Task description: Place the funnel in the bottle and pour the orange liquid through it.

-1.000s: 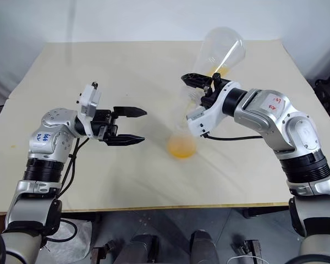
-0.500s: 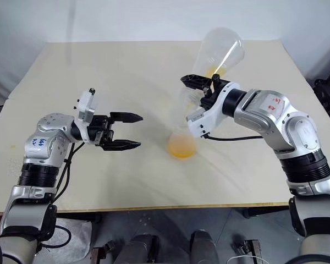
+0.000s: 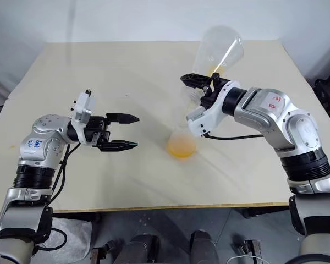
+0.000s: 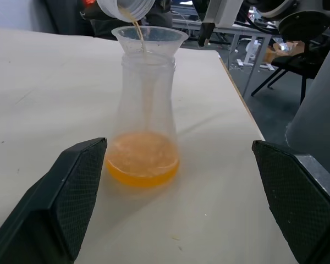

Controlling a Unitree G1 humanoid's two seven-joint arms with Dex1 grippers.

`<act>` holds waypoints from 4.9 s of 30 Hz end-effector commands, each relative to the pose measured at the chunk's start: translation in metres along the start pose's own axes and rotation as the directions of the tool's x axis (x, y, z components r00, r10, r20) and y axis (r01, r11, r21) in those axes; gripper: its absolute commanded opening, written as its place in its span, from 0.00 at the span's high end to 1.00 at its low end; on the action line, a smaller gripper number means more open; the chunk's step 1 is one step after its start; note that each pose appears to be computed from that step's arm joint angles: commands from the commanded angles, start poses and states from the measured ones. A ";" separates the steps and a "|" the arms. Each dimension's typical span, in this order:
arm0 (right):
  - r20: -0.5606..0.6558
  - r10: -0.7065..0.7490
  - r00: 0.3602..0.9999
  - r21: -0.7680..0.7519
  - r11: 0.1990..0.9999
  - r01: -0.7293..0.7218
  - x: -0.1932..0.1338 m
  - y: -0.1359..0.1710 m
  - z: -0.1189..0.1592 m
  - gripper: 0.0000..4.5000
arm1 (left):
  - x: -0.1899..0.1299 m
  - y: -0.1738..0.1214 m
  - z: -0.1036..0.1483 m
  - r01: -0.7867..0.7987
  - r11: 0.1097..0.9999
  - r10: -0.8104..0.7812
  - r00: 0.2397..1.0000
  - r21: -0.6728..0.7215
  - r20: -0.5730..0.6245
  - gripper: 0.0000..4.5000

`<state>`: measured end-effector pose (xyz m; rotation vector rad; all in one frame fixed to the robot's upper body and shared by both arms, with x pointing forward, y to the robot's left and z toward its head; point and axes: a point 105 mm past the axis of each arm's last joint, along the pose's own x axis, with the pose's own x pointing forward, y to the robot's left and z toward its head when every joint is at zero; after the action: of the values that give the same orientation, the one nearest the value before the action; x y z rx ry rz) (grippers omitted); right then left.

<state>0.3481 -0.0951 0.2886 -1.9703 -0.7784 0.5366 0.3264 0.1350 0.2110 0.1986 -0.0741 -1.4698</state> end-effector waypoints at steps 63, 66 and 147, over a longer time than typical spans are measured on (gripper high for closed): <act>-0.014 -0.058 0.998 -0.057 0.997 0.057 -0.005 -0.021 -0.009 0.45 | -0.022 0.000 -0.029 -0.063 0.996 0.063 0.998 0.055 0.002 0.00; -0.015 -0.056 0.998 -0.059 0.997 0.055 -0.006 -0.021 -0.009 0.45 | -0.022 0.000 -0.028 -0.065 0.996 0.064 0.998 0.056 0.012 0.00; -0.501 0.031 0.865 0.814 -0.323 0.483 -0.084 0.085 -0.092 0.00 | -0.026 0.008 -0.025 -0.167 0.983 0.163 0.985 0.080 0.056 0.00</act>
<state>0.3811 -0.2393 0.2438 -0.0745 -0.1193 0.3020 0.3360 0.1574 0.1860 0.2157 -0.1587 -1.3359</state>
